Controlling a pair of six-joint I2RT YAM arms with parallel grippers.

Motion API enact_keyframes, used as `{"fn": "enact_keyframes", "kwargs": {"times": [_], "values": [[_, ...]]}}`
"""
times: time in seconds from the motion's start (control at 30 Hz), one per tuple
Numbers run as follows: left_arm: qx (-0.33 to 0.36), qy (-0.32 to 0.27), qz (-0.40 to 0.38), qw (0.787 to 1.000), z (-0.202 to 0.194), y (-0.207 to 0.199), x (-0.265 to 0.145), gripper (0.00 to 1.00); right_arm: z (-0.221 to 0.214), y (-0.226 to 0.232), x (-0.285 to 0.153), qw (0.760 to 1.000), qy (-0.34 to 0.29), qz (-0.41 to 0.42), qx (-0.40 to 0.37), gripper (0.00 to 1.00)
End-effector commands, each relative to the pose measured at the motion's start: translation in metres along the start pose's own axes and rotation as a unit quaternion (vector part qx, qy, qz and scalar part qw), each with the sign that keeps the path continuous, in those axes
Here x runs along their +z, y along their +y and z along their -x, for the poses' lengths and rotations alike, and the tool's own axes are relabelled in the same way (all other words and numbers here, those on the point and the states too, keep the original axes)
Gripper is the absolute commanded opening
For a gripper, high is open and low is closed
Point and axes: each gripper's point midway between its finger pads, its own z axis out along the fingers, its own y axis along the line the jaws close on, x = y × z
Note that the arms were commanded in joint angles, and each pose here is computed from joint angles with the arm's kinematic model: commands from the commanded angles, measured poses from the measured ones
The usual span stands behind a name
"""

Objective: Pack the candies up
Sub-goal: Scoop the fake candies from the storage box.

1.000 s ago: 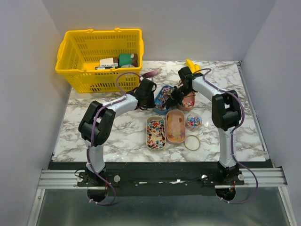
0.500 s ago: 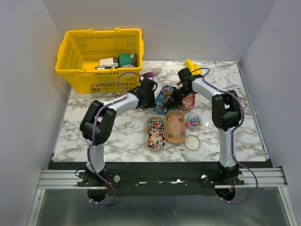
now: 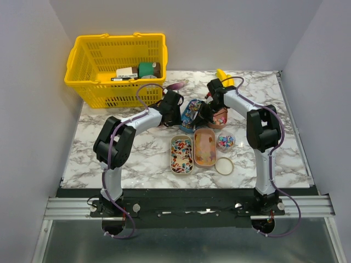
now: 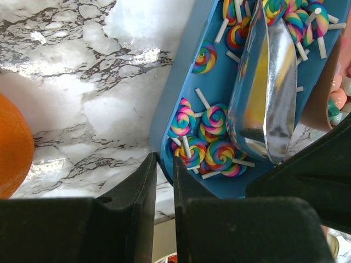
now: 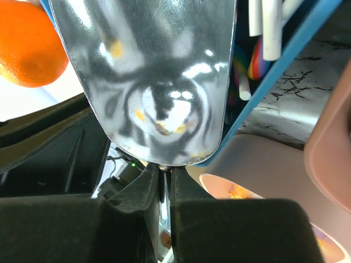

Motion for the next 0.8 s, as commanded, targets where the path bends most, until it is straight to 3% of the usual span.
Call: {"fn": "enact_keyframes", "kwargs": {"times": [0.0, 0.77], "values": [[0.0, 0.045, 0.038, 0.998, -0.021, 0.024, 0.004, 0.15, 0.021, -0.089, 0.016, 0.986, -0.036, -0.159, 0.019, 0.01], [-0.011, 0.046, 0.042, 0.998, -0.019, 0.026, 0.005, 0.14, 0.011, -0.087, 0.007, 0.98, -0.06, -0.189, -0.016, 0.01]]}}
